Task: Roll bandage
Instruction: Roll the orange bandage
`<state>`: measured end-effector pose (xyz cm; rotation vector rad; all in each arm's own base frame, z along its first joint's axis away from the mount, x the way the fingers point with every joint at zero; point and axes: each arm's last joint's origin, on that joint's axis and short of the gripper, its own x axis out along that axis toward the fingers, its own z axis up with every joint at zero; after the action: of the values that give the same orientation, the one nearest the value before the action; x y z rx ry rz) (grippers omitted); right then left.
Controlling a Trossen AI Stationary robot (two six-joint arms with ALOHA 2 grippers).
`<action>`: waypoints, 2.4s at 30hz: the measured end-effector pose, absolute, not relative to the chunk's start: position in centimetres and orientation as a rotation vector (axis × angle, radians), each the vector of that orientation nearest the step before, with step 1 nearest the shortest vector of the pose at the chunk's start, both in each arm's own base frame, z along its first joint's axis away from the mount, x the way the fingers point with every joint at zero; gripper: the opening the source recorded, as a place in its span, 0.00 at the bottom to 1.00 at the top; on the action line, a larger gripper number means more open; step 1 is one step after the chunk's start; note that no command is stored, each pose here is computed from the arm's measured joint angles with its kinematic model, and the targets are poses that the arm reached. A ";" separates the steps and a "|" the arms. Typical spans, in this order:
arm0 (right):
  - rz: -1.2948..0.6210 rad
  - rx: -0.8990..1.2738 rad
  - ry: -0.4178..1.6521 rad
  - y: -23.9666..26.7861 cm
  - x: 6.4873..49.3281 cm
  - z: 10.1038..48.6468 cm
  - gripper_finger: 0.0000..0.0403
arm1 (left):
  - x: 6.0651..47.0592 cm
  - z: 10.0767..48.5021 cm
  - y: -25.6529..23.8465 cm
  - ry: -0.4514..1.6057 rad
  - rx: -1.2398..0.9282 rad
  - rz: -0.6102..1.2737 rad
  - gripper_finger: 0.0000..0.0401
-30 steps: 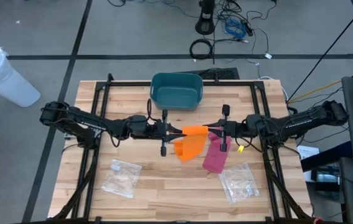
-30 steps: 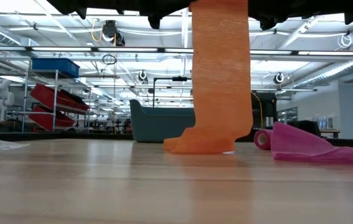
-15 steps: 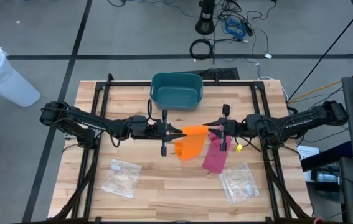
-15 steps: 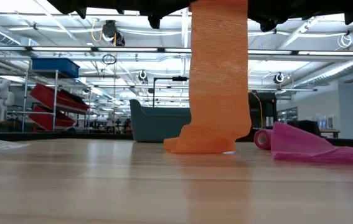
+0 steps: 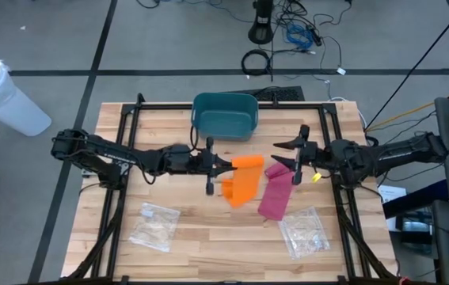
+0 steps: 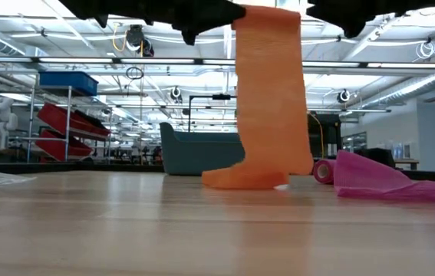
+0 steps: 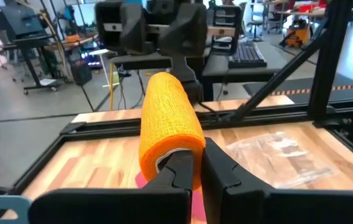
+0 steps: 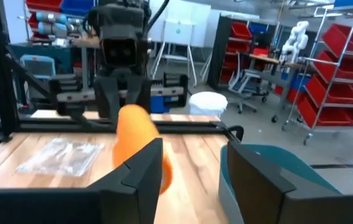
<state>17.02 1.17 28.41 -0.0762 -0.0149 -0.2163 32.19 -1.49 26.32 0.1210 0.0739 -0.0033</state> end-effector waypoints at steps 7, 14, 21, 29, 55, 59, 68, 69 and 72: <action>-0.204 -0.001 0.075 1.2 16.7 27.4 0.41 | 32.1 25.9 -0.6 0.122 0.122 0.018 0.02; -0.131 0.135 -0.003 1.4 17.1 22.9 0.41 | 32.1 25.9 0.7 0.125 0.112 -0.028 0.02; -0.129 0.182 -0.062 1.4 17.2 20.4 0.41 | 32.0 25.9 1.8 0.119 0.097 -0.065 0.02; -0.141 0.167 0.005 1.6 18.6 18.7 0.41 | 31.4 24.8 1.8 0.084 0.064 -0.065 0.02; -0.164 0.176 0.087 2.2 24.4 16.5 0.16 | 30.7 24.2 2.2 -0.006 -0.008 -0.116 0.02; -0.164 0.129 0.121 2.3 24.7 16.3 0.02 | 30.7 24.3 2.2 -0.005 -0.021 -0.136 0.02; -0.223 0.050 0.153 0.9 24.5 16.5 0.00 | 31.2 25.3 0.6 -0.032 -0.017 -0.198 0.02; -0.228 0.034 0.148 0.7 24.5 16.7 0.00 | 31.2 25.3 0.4 -0.028 -0.018 -0.206 0.02; -0.245 -0.006 0.138 0.1 24.3 17.2 0.00 | 31.2 24.9 -0.7 0.013 -0.046 -0.239 0.02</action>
<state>24.29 0.12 17.19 -0.0058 0.1385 -0.2453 31.24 -0.67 24.93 -0.0459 0.0127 -0.2386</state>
